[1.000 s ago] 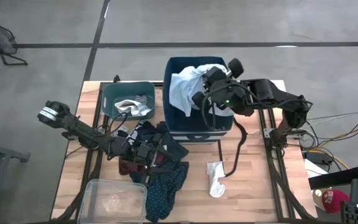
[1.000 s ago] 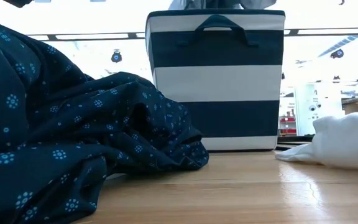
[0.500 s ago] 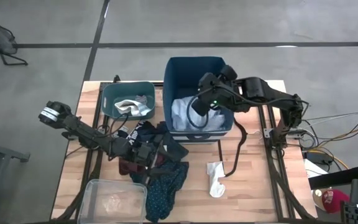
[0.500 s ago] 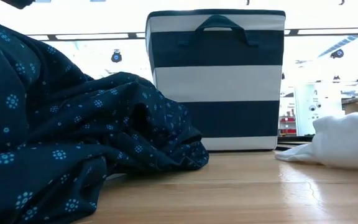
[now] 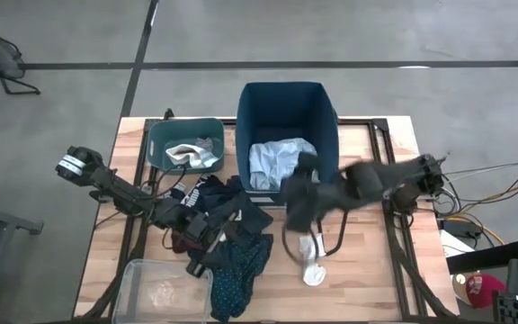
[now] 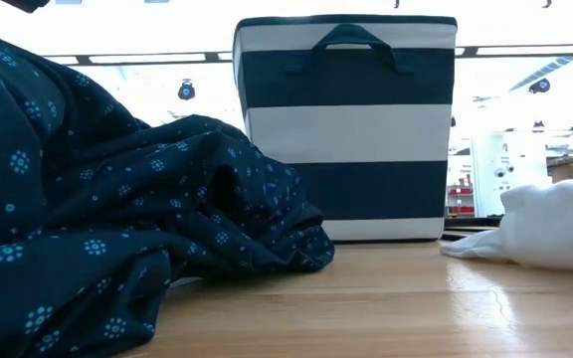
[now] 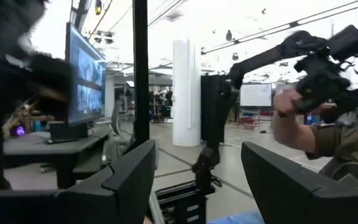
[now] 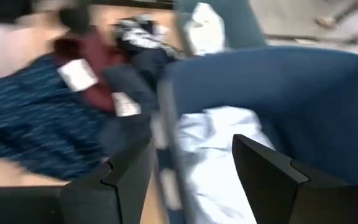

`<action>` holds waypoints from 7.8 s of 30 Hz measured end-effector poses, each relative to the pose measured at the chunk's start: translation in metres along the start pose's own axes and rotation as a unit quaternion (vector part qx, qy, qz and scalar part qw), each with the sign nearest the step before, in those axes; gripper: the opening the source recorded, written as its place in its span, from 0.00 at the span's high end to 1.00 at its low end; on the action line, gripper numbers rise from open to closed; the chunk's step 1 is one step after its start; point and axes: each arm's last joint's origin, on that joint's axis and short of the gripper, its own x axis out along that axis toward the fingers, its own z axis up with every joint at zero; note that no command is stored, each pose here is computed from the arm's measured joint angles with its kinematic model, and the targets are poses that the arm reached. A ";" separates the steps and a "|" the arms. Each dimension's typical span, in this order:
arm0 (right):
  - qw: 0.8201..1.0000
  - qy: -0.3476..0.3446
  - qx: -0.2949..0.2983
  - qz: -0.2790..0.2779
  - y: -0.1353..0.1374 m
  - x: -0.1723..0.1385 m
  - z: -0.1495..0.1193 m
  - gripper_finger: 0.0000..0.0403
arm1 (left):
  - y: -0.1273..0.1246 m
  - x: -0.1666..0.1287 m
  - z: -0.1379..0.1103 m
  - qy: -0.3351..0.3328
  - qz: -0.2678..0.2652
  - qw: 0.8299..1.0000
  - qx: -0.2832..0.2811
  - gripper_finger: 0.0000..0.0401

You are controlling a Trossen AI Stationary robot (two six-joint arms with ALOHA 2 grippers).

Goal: Pick & Place Cloths
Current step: Put the dark blue polo shirt into the blue laundry organizer, then put the white sock into the blue bin

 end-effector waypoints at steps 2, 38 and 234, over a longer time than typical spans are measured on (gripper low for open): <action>0.999 -0.009 -0.023 0.021 0.023 0.003 -0.007 0.48 | -0.001 0.000 0.001 -0.007 0.020 1.000 0.010 0.39; 0.982 -0.101 -0.048 0.150 0.221 0.200 -0.106 0.12 | -0.020 -0.010 0.006 0.066 0.263 0.961 0.055 0.39; 0.972 0.201 -0.110 -0.055 0.208 0.100 -0.224 0.49 | -0.019 -0.009 0.004 0.067 0.229 0.969 0.056 0.39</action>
